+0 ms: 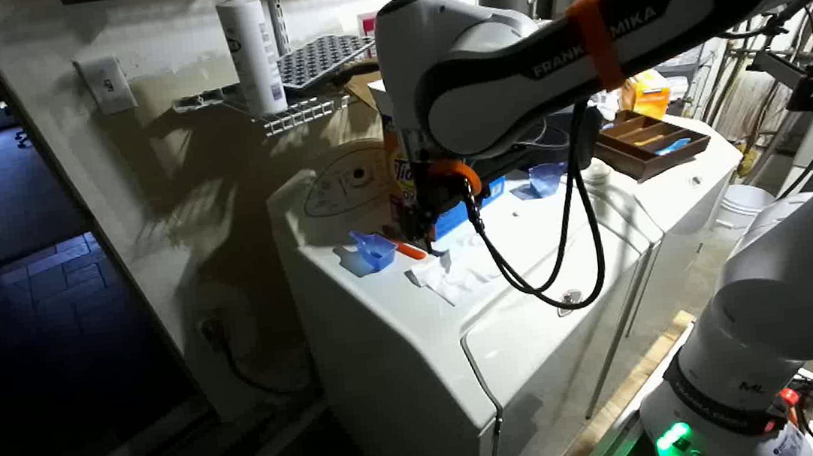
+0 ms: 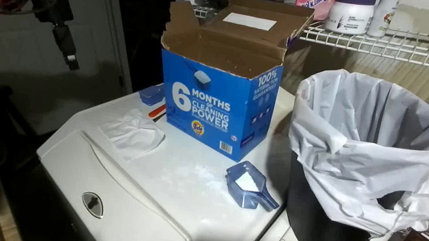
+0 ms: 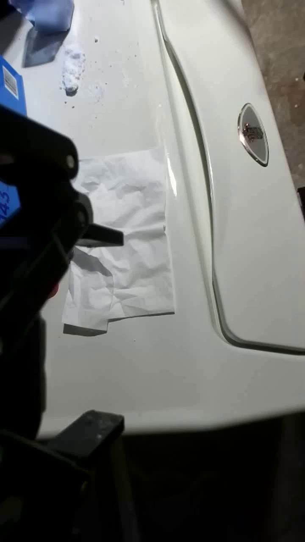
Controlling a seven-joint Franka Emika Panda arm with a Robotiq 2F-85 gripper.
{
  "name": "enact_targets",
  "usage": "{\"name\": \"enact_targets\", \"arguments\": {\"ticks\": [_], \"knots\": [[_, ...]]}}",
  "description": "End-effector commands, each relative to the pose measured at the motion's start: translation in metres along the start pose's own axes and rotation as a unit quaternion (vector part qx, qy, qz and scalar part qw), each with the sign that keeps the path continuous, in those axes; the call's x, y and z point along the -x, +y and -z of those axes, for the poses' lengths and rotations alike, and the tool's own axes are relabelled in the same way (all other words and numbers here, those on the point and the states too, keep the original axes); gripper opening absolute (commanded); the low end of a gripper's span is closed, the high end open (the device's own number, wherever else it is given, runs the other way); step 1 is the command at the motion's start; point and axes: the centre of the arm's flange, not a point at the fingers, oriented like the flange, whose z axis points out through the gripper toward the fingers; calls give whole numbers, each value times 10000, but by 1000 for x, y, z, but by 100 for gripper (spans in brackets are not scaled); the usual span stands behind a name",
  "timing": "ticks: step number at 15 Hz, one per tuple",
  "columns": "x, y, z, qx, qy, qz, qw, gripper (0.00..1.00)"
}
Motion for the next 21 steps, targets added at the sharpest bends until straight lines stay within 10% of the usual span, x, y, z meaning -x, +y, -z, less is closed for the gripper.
{"name": "enact_targets", "arguments": {"ticks": [1,21], "knots": [[0,0,0,-1,2,0,10000,100],[-46,60,-142,5,219,-709,9972,100]]}}
